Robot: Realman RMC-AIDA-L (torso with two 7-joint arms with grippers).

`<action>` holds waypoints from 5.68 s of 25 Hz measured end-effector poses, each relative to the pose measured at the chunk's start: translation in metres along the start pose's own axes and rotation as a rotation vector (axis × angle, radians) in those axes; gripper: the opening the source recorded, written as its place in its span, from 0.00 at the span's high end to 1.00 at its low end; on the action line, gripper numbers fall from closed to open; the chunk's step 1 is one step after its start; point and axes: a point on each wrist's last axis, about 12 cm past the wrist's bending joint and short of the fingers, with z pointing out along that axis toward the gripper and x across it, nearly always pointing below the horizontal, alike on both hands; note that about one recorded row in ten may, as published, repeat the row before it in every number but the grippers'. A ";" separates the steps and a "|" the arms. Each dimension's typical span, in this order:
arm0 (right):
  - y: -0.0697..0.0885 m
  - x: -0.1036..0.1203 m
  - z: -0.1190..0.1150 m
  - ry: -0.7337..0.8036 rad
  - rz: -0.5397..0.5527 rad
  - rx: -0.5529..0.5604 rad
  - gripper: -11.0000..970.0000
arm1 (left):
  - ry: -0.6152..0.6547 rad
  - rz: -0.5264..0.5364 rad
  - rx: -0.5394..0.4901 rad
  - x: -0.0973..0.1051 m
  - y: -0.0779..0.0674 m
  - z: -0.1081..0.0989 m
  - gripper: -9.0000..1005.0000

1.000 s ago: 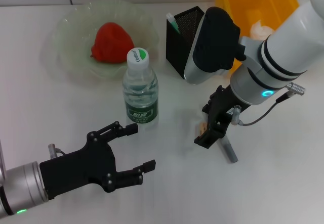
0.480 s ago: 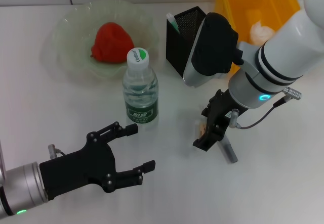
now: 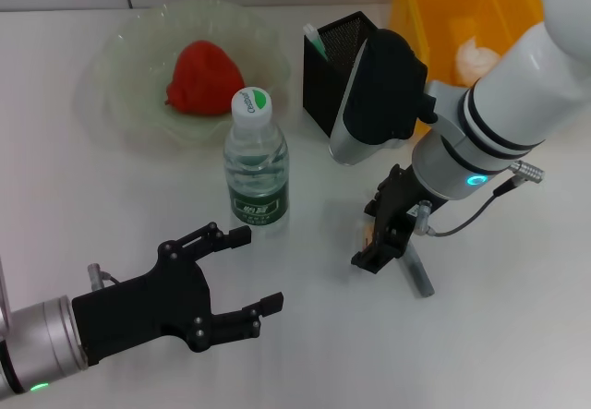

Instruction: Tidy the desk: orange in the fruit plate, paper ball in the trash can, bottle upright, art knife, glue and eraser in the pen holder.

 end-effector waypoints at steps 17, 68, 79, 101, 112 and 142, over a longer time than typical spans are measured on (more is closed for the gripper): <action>-0.001 -0.002 0.004 0.000 0.015 -0.022 0.55 | 0.002 0.003 -0.002 0.000 0.000 0.000 0.14; -0.099 -0.017 -0.079 -0.413 0.281 0.272 0.46 | 0.002 0.007 0.003 -0.002 0.003 0.003 0.14; -0.042 -0.007 -0.153 -0.274 0.443 0.172 0.42 | -0.002 0.008 0.006 -0.003 0.004 0.003 0.14; -0.023 -0.007 -0.053 0.125 0.531 -0.029 0.16 | -0.009 0.028 0.039 -0.008 0.006 0.009 0.14; -0.024 -0.010 -0.028 0.174 0.533 0.005 0.20 | -0.012 0.030 0.042 -0.009 0.006 0.009 0.14; -0.022 -0.015 -0.011 0.202 0.495 0.064 0.65 | -0.004 0.018 0.035 -0.005 0.004 0.009 0.14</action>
